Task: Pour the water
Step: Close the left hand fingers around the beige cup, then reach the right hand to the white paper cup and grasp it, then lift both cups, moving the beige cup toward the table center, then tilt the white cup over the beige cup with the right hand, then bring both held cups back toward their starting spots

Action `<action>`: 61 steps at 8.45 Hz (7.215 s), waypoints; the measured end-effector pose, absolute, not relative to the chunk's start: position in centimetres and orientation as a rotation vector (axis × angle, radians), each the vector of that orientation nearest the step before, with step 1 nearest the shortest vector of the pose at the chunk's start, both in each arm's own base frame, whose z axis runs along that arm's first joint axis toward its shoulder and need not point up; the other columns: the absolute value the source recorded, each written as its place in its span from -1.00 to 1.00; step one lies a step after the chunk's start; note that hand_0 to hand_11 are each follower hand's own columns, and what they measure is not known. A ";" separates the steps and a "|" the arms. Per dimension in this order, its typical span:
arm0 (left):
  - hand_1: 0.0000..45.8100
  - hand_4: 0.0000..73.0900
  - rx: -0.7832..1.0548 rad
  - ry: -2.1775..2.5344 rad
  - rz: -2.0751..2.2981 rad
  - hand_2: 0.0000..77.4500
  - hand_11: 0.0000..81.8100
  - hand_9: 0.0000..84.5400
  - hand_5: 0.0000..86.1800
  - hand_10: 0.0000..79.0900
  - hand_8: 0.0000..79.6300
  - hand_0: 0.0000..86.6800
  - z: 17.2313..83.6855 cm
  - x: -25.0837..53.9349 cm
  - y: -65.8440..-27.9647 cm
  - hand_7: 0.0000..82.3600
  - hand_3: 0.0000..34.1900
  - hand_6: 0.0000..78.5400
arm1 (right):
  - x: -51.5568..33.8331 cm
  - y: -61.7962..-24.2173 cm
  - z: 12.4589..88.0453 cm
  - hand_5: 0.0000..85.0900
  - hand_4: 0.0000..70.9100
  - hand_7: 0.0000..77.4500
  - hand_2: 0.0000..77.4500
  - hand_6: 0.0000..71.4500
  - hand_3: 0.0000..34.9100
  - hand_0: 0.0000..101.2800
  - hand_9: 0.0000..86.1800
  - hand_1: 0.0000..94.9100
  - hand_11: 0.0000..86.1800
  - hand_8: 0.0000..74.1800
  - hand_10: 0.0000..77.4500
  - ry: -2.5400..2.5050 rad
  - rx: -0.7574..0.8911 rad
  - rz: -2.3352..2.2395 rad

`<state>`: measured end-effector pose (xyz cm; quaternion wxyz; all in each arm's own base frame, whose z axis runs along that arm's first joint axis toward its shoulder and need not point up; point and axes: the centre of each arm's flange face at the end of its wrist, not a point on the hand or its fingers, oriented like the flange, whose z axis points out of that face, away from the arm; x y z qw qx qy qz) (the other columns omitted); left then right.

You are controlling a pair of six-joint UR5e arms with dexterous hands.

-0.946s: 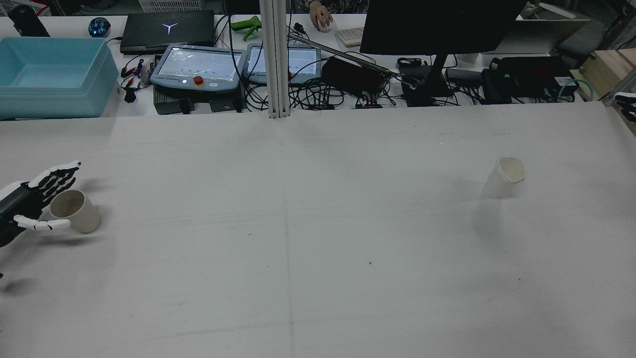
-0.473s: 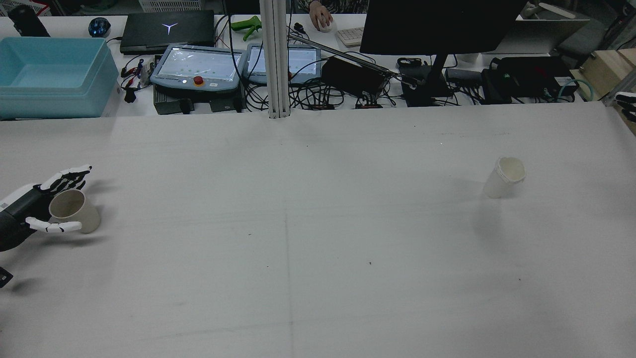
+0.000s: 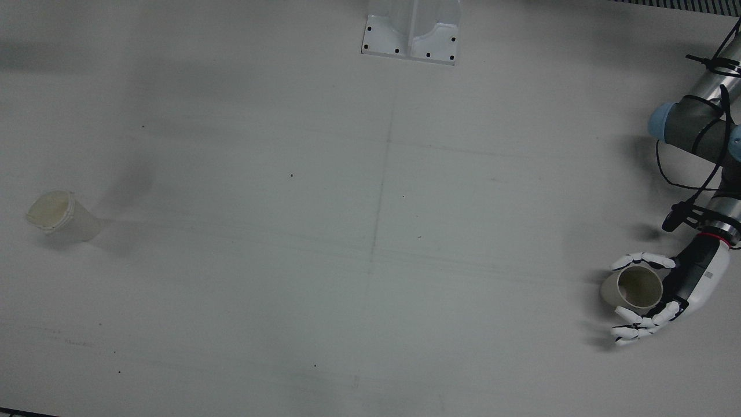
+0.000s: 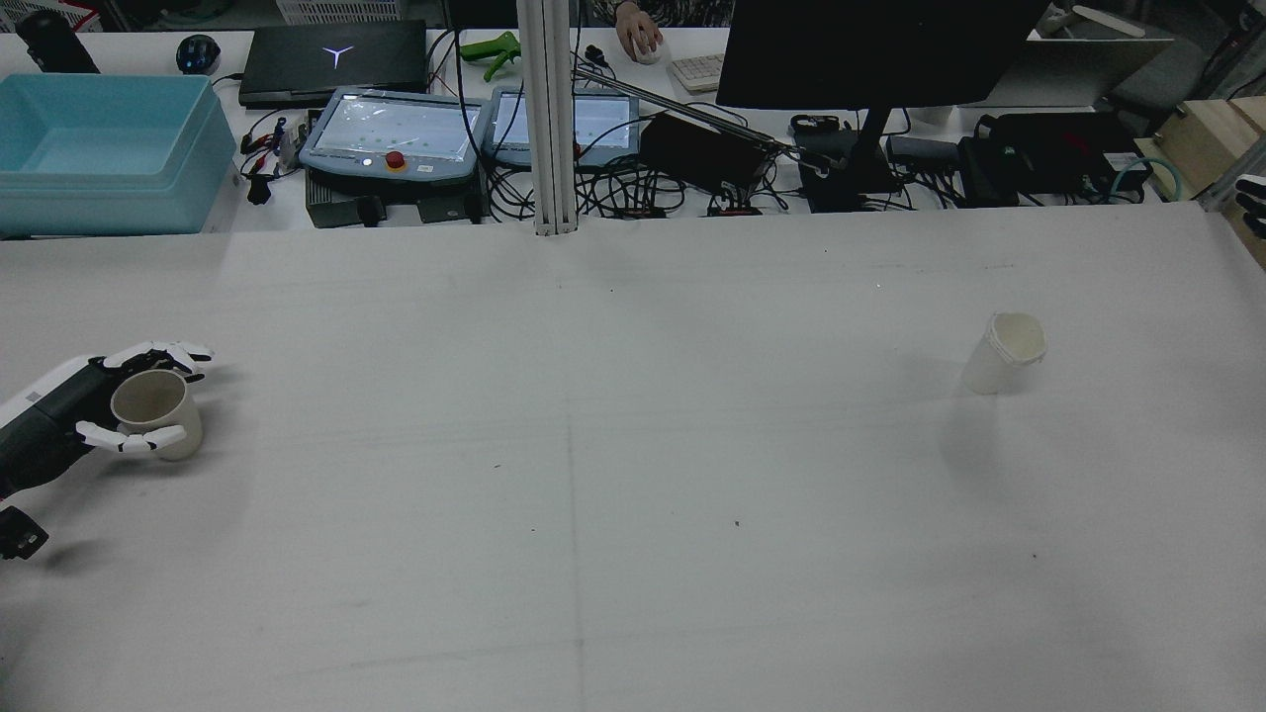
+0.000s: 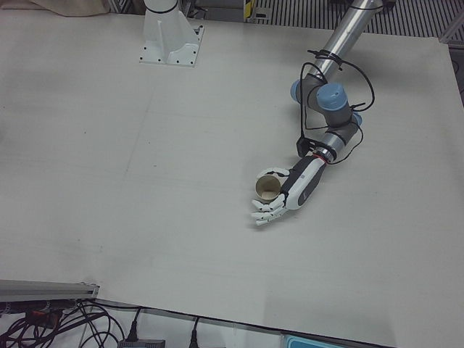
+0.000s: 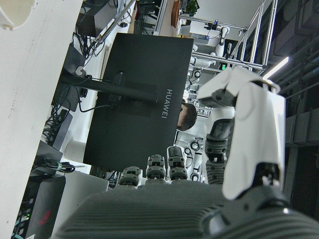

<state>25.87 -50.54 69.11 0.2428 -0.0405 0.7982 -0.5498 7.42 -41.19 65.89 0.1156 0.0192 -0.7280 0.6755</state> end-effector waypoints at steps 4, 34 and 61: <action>0.05 -0.36 -0.152 2.169 -1.548 -0.13 -0.01 0.01 0.27 -0.16 0.01 0.84 68.5 25.8 -50.7 0.25 -1.00 -0.08 | 7.7 -40.8 65.5 -1.00 -0.14 -0.49 0.14 -0.91 -1.00 0.19 -0.78 -0.39 -0.84 -0.78 -0.92 -2.150 0.046 1.986; -0.43 -0.24 -0.473 2.284 -1.591 0.08 0.17 0.14 0.46 0.20 0.33 0.84 51.3 30.3 -52.5 0.27 -0.99 0.13 | -2.0 -55.5 40.6 0.41 0.43 0.80 0.06 0.97 -0.92 0.59 0.59 -0.56 0.65 0.44 0.21 -2.155 0.286 1.659; -0.48 -0.33 -0.351 2.328 -1.693 0.11 0.17 0.15 0.35 0.23 0.37 0.84 72.7 17.9 -45.8 0.27 -1.00 0.14 | -1.9 -53.5 81.1 0.63 0.43 0.87 0.23 0.77 -1.00 0.58 0.56 -0.64 0.80 0.31 0.35 -2.142 0.104 1.965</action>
